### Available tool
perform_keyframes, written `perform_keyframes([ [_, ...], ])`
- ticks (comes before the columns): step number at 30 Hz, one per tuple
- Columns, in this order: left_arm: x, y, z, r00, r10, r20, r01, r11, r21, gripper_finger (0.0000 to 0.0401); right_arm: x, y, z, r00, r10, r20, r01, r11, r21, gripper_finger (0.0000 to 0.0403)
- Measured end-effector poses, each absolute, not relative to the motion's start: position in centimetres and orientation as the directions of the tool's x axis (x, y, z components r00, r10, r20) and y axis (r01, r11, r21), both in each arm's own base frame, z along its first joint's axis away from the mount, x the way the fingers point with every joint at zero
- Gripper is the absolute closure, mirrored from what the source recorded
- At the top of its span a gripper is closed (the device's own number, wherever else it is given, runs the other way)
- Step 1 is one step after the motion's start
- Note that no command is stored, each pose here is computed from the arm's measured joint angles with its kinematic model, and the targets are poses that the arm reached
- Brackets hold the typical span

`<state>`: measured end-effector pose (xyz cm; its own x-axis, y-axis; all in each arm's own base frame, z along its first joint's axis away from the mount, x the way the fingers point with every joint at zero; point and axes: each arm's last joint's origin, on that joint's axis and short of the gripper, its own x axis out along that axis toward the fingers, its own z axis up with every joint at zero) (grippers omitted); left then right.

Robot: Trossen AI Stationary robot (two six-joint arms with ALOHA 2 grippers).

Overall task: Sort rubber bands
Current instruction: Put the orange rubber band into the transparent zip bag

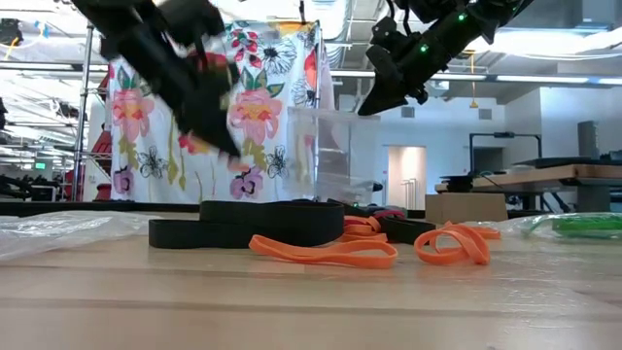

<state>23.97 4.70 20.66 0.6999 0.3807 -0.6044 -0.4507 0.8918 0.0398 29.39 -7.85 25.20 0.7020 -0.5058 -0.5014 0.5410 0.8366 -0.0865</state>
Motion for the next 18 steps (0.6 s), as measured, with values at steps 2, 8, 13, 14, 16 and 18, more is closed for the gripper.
perform_keyframes([
  [2,23.8,4.6,22.7,0.783,0.389,-0.486,-0.427,0.903,0.034,0.0398,29.4,-7.8,25.2,0.71,-0.49,-0.505,0.532,0.844,-0.071,0.0403],
  [8,24.8,5.2,27.2,0.948,0.311,-0.065,-0.302,0.946,0.122,0.04,29.5,-7.5,25.2,0.734,-0.455,-0.505,0.52,0.854,-0.013,0.0403],
  [13,26.6,7.0,26.2,0.974,0.223,0.032,-0.226,0.969,0.104,0.04,29.6,-7.5,25.2,0.738,-0.445,-0.506,0.529,0.848,0.026,0.0403],
  [14,27.1,7.5,25.7,0.976,0.213,0.04,-0.216,0.971,0.102,0.04,29.6,-7.4,25.2,0.745,-0.432,-0.508,0.521,0.853,0.039,0.0403],
  [16,28.4,8.5,24.9,0.982,0.187,0.042,-0.19,0.978,0.089,0.04,29.6,-7.4,25.2,0.758,-0.406,-0.511,0.503,0.862,0.061,0.0403],
  [18,29.9,9.3,24.4,0.989,0.145,0.034,-0.147,0.986,0.075,0.04,29.7,-7.3,25.3,0.77,-0.386,-0.508,0.487,0.87,0.076,0.0403],
])
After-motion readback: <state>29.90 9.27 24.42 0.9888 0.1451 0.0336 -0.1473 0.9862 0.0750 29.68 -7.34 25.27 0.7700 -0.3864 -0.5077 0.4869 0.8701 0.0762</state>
